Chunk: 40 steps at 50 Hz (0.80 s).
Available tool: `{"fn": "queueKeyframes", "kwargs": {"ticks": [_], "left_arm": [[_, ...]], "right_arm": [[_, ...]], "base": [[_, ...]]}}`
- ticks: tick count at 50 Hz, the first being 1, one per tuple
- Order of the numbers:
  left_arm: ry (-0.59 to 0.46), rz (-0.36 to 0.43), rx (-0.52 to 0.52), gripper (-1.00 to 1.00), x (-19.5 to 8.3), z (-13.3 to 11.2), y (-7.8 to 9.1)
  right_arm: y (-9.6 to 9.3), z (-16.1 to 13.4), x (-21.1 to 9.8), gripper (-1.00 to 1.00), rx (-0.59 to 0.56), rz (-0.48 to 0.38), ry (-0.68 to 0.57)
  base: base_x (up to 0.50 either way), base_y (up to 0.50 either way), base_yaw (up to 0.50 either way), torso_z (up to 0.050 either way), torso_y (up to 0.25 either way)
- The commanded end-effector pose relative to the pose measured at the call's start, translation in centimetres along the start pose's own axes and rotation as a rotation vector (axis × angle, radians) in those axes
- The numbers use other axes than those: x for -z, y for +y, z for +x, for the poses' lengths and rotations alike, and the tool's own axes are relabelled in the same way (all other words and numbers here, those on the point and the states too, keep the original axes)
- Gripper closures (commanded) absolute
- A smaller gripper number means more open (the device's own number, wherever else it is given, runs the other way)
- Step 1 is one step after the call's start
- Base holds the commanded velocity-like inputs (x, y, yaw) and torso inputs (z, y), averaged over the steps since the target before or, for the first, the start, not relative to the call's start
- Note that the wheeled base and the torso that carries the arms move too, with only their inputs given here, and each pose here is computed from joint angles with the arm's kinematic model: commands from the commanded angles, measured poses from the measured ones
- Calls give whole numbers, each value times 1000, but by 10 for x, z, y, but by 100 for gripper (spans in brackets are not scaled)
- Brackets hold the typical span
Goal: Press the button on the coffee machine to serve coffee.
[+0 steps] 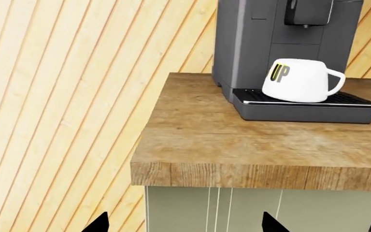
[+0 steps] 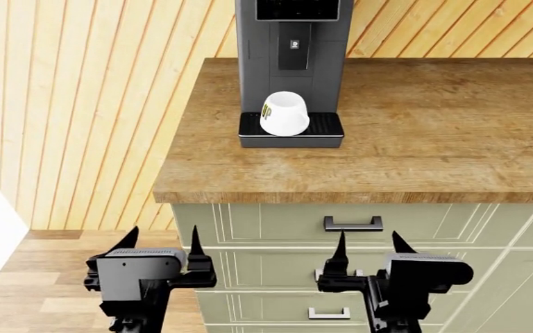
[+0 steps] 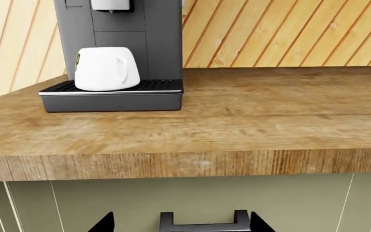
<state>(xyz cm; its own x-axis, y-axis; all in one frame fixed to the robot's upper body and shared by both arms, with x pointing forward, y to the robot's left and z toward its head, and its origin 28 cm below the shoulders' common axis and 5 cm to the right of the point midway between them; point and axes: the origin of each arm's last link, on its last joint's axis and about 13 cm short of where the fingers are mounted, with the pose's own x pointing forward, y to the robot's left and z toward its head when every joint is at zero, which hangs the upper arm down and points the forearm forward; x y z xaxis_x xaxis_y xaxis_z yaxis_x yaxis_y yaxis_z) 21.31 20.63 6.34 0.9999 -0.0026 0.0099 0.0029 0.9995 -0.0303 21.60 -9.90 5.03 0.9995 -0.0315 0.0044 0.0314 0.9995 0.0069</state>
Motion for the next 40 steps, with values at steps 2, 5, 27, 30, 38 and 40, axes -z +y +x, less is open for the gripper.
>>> {"fn": "queueKeyframes", "kwargs": {"ticks": [2, 5, 27, 30, 38, 40], "left_arm": [[-10, -6, 47, -100, -47, 1, -3], [-11, 15, 79, -100, -70, 7, -4], [-11, 60, 39, -100, -151, 36, 14], [16, 66, 24, -100, -145, 37, 17], [11, 68, 32, -100, -139, 35, 19], [15, 70, 33, -100, -137, 33, 20]], "right_arm": [[-6, 3, -47, -100, -8, -49, -35], [-13, 3, -69, -100, -2, -81, -40], [-44, 14, -132, -100, 21, -131, -58], [-47, 10, -134, -100, 38, -121, -79], [-51, 7, -134, -100, 62, -122, -75], [-52, 7, -133, -100, 64, -124, -71]], "base": [[0, 0, 0, 0, 0], [0, 0, 0, 0, 0], [0, 0, 0, 0, 0], [143, 0, 0, 0, 0], [396, 1, 0, 0, 0], [424, 0, 0, 0, 0]]}}
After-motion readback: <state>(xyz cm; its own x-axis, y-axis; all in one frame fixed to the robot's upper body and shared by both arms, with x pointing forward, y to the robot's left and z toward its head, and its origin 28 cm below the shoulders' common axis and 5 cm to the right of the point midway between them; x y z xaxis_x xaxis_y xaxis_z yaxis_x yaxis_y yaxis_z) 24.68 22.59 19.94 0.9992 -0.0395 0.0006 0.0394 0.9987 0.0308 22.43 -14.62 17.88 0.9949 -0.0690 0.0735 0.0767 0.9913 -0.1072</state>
